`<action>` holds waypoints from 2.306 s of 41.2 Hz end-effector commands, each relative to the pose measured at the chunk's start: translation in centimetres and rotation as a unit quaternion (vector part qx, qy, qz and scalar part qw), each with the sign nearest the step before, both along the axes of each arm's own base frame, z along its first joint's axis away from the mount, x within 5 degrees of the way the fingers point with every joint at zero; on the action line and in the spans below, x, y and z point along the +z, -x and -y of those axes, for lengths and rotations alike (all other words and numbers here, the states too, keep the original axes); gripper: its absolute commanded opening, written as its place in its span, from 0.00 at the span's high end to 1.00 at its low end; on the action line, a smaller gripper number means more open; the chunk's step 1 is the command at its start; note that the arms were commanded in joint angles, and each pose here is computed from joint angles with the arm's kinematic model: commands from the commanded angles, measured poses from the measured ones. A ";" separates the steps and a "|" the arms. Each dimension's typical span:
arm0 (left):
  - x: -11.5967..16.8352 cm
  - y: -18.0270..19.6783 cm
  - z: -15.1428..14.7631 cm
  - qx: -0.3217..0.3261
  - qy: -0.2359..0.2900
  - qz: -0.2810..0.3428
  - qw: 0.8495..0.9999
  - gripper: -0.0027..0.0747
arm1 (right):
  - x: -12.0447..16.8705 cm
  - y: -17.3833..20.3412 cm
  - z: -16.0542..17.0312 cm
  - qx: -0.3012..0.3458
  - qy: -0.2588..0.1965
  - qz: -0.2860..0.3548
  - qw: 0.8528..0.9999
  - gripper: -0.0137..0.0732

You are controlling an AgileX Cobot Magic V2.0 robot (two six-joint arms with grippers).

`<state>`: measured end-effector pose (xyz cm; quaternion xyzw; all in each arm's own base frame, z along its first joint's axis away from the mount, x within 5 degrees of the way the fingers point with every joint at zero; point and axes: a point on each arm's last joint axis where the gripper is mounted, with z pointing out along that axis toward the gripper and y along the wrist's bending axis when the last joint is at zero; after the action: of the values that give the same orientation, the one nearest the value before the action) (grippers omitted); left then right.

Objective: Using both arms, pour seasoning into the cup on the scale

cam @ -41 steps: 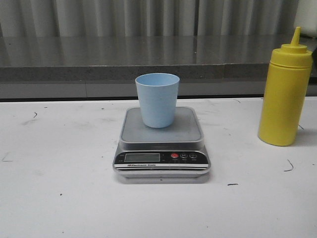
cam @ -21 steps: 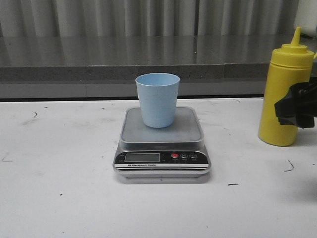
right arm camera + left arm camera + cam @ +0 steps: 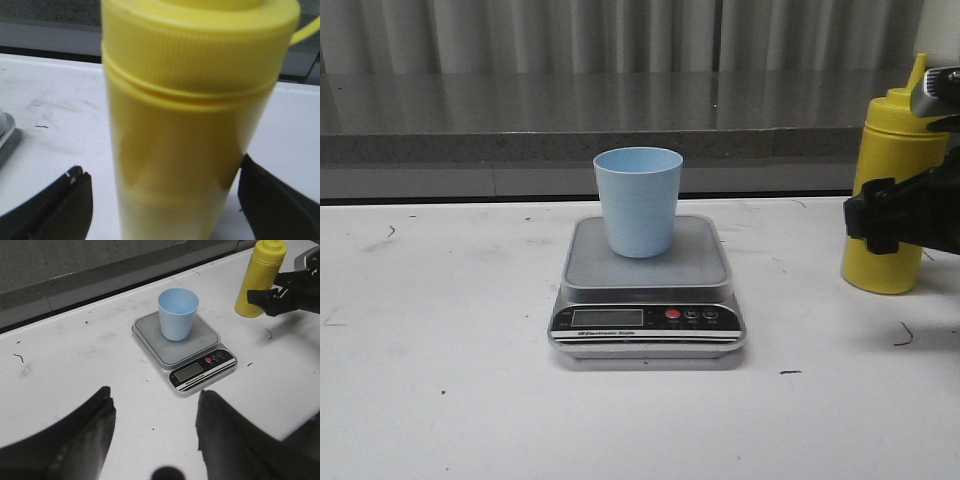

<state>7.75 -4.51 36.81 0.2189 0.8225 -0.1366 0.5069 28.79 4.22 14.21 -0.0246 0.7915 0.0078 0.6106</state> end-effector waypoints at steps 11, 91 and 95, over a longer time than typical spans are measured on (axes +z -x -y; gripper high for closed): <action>1.4 -0.1 0.2 -0.004 0.029 0.040 0.999 0.49 | 1.4 -3.8 0.0 -0.033 -0.018 0.077 0.996 0.14; 1.4 -0.1 0.2 -0.004 0.029 0.040 0.999 0.49 | 16.4 -8.4 -11.2 0.198 0.806 -0.027 0.557 0.53; 1.4 -0.1 0.2 -0.004 0.029 0.040 0.999 0.49 | 16.8 -8.5 -11.5 0.195 0.828 -0.005 0.525 0.53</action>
<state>7.75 -4.51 36.81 0.2189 0.8225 -0.1366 0.5069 37.46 15.86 26.76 -0.6897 0.4789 -0.4698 0.2725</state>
